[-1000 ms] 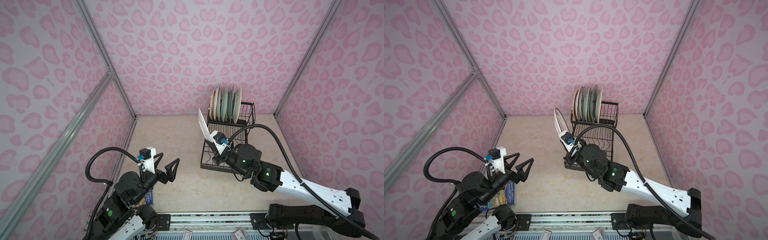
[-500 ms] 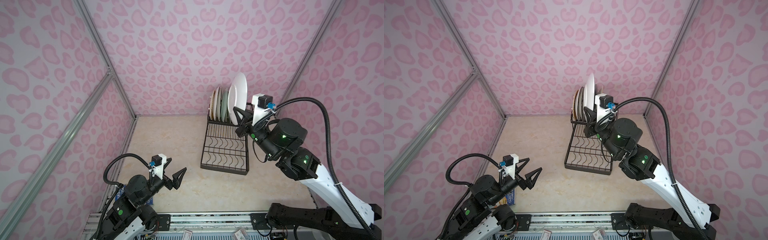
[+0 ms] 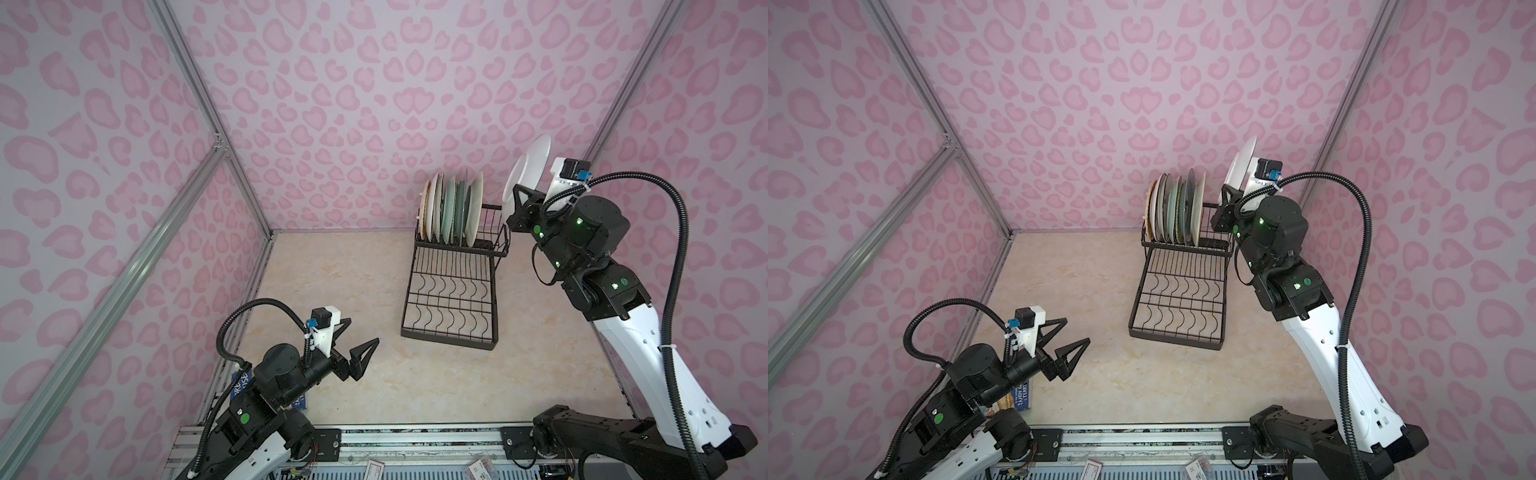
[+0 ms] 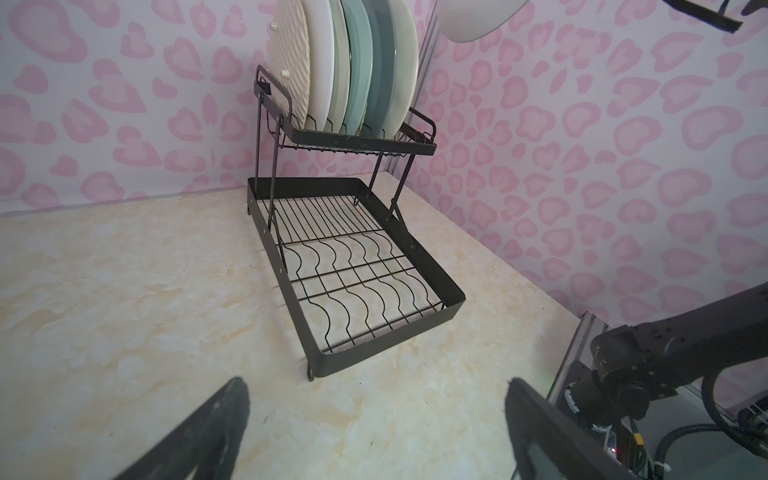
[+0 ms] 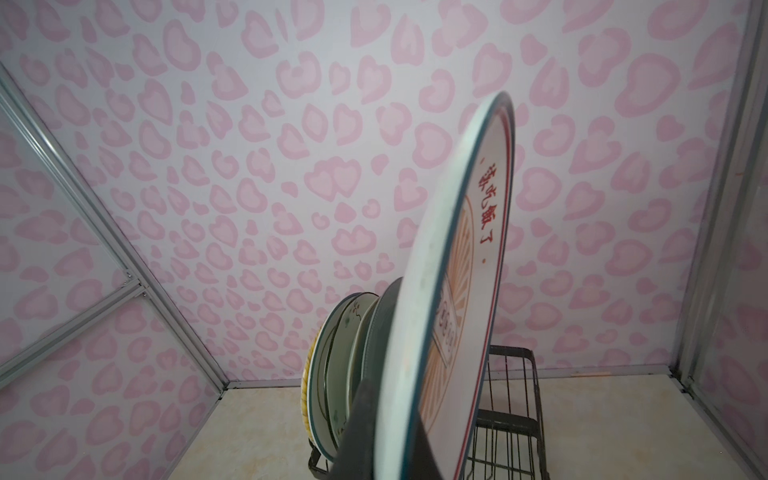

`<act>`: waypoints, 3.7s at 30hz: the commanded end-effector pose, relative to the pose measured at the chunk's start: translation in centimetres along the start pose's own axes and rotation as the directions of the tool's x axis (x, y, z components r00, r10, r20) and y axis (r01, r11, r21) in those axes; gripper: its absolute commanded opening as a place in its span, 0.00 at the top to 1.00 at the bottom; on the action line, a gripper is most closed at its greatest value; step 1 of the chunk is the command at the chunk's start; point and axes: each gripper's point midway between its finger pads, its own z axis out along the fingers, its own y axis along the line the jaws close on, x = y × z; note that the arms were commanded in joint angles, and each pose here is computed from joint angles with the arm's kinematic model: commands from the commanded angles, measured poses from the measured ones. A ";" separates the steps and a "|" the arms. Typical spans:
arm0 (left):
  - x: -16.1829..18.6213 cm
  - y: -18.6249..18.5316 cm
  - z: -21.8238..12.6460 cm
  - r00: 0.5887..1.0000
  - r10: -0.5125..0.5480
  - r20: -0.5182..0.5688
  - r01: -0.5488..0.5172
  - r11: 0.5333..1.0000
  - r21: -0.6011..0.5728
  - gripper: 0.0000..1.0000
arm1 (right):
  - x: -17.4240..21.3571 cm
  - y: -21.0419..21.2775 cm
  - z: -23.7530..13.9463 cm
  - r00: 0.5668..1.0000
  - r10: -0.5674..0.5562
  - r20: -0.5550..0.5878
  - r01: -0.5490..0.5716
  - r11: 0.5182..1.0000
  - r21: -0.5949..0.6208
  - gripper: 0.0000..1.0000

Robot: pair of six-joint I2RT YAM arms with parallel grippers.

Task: Load the plates into the dish rack
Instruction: 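Carry the sunburst plate with the right gripper over the rack's upper tier and lower it, then seat the sunburst plate in the upper tier slot beside the star plate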

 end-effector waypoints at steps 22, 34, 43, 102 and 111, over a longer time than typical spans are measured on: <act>-0.2 0.0 0.5 1.000 0.000 -0.007 0.001 1.000 0.017 0.02 | 9.4 -4.1 11.3 0.946 0.126 -0.297 -0.159 0.983 -0.090 1.00; -0.2 0.2 0.8 1.000 -0.009 -0.011 0.009 1.000 0.017 0.02 | 11.4 -4.1 11.8 0.916 0.116 -0.383 -0.178 0.975 -0.130 1.00; -0.2 0.2 0.9 1.000 -0.016 -0.015 0.016 1.000 0.024 0.03 | 8.0 -2.7 10.1 0.949 0.112 -0.295 -0.173 0.966 -0.190 1.00; -0.2 -0.3 1.0 1.000 -0.027 -0.016 0.028 0.998 0.062 0.03 | 14.0 -5.4 11.2 0.882 0.051 -0.468 -0.093 0.993 -0.066 0.74; -0.3 -0.4 1.0 0.999 -0.029 -0.015 0.029 0.998 0.064 0.03 | 12.6 -4.5 10.7 0.893 0.061 -0.446 -0.114 0.989 -0.093 0.71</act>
